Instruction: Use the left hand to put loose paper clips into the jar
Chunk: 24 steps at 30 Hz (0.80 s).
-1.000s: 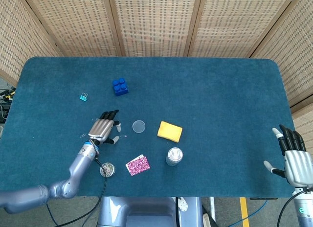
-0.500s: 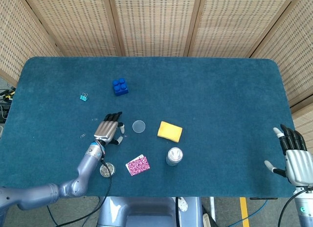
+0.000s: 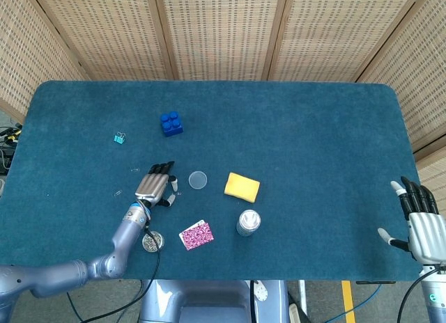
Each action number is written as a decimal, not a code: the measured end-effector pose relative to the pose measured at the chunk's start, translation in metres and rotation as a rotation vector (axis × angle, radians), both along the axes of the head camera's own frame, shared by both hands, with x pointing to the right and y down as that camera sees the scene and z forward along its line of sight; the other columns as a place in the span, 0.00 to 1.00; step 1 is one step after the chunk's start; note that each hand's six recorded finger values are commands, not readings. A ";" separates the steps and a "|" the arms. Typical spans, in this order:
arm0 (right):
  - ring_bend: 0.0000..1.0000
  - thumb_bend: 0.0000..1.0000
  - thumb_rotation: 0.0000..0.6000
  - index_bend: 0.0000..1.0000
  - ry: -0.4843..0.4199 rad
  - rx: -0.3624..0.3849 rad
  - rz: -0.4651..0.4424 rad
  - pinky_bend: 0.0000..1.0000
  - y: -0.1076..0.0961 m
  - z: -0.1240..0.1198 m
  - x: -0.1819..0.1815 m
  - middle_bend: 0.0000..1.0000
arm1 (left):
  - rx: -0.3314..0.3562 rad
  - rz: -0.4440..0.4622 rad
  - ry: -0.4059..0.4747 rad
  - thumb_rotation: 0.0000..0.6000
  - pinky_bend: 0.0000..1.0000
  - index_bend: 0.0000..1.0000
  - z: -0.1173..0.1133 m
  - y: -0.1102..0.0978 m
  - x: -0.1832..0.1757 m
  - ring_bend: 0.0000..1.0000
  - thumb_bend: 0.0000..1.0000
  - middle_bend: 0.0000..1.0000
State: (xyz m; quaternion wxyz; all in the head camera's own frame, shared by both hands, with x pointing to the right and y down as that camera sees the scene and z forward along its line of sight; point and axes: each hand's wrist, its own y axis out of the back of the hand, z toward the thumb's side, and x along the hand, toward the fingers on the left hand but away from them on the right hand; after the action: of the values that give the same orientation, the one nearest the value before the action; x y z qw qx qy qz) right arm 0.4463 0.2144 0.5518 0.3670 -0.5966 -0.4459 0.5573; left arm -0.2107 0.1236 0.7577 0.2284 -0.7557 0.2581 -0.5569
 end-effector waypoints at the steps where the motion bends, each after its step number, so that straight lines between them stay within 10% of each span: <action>1: 0.00 0.00 1.00 0.06 0.001 -0.001 0.000 0.00 0.000 0.000 0.000 0.00 | 0.000 0.001 -0.002 1.00 0.00 0.51 0.001 0.000 0.000 0.00 0.40 0.00; 24: 0.00 0.00 1.00 0.06 -0.005 -0.008 0.001 0.00 -0.001 0.001 0.001 0.00 | 0.021 0.017 -0.024 1.00 0.00 0.62 0.008 0.013 0.007 0.00 0.40 0.00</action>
State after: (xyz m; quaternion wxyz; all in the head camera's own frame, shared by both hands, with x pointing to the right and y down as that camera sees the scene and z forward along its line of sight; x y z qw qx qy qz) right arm 0.4471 0.2137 0.5531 0.3632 -0.5994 -0.4447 0.5578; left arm -0.2039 0.1367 0.7657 0.2439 -0.7488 0.2549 -0.5612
